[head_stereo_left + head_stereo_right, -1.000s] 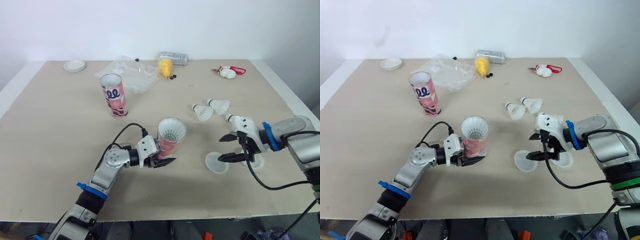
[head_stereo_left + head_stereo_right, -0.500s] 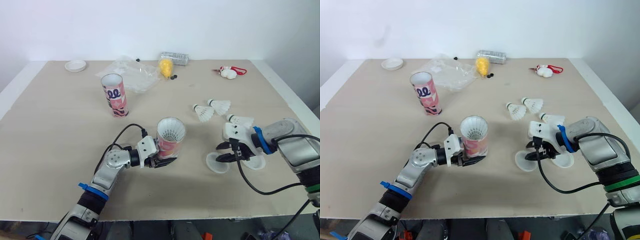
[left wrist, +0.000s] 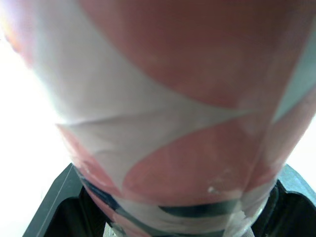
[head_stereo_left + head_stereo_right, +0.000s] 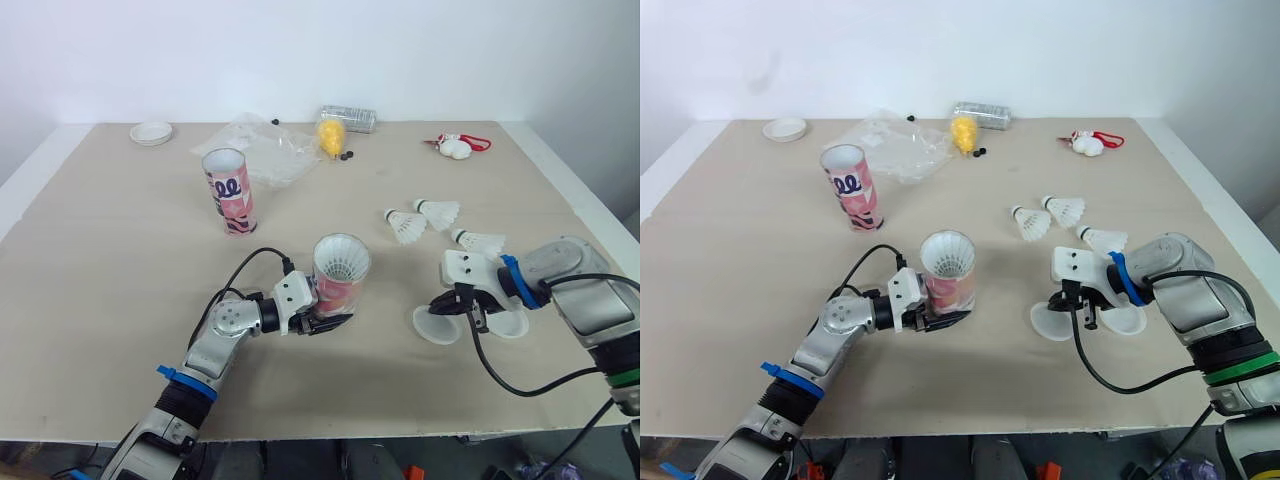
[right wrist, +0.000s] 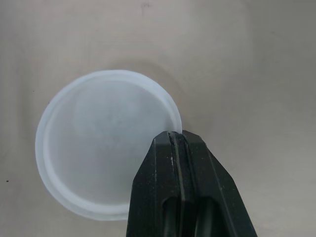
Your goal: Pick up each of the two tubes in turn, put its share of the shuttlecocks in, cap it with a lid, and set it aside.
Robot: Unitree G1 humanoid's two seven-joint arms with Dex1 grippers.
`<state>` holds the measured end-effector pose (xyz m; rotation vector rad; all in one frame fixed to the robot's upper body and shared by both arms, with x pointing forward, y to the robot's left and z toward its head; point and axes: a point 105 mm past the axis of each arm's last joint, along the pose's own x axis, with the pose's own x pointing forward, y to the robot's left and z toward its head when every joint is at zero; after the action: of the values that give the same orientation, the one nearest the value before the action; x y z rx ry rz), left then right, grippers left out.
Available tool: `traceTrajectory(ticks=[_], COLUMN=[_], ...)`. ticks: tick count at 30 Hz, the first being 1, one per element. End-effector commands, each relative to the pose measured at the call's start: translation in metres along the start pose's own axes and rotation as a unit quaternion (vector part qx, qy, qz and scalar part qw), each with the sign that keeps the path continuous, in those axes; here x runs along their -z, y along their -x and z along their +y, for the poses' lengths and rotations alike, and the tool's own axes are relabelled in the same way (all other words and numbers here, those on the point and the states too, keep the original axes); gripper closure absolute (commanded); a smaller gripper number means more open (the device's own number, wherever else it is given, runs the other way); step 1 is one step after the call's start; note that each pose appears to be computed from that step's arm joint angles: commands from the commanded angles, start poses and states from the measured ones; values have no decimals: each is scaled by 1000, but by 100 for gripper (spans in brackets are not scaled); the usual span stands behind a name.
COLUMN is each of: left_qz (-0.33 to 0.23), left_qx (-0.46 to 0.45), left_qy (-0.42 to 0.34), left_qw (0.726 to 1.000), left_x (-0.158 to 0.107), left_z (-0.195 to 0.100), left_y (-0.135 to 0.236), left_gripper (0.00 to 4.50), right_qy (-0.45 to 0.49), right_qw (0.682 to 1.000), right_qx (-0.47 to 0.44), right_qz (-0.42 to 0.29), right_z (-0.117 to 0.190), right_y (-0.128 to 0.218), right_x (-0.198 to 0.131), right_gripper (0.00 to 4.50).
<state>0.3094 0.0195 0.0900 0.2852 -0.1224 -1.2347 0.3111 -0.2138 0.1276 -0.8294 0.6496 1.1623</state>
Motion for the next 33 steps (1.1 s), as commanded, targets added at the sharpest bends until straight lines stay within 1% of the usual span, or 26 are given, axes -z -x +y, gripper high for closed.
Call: traceTrajectory(ticks=[1, 5, 8, 13, 15, 16, 18, 20, 23, 26, 28, 33], left_qz=[13, 13, 19, 26, 27, 30, 39, 46, 47, 47, 48, 52], left_qx=[6, 9, 16, 16, 16, 18, 24, 27, 27, 25, 26, 25], left_qy=[18, 26, 30, 28, 28, 27, 24, 21, 23, 26, 27, 33], left_qw=[1000, 1000, 999, 999, 999, 999, 999, 998, 998, 998, 998, 998], left_x=[7, 6, 7, 9, 9, 10, 13, 15, 16, 16, 17, 18], left_z=[-4, -4, -3, 0, 1, 0, -1, -2, -1, 0, 0, -1], left_y=[-1, -1, -1, -1, -2, -2, -2, -3, -4, -5, -5, -6], left_gripper=[144, 144, 144, 144, 144, 144, 144, 144, 144, 144, 144, 144], right_qy=[12, 31, 54, 101, 111, 125, 160, 187, 221, 253, 265, 291], right_qw=[998, 996, 989, 980, 978, 973, 959, 948, 939, 932, 928, 924], right_qx=[19, 34, 50, 57, 58, 67, 79, 73, 49, 12, -5, -30], right_qz=[-51, -76, -125, -160, -169, -183, -222, -246, -259, -258, -262, -246], right_z=[-6, -12, -17, -19, -19, -22, -27, -26, -20, -11, -7, -4], right_y=[11, 25, 46, 68, 72, 79, 96, 103, 104, 95, 89, 73], right_x=[-16, -25, -46, -72, -79, -90, -125, -151, -177, -192, -199, -202], right_gripper=[445, 445, 445, 445, 445, 445, 445, 445, 445, 445, 445, 445])
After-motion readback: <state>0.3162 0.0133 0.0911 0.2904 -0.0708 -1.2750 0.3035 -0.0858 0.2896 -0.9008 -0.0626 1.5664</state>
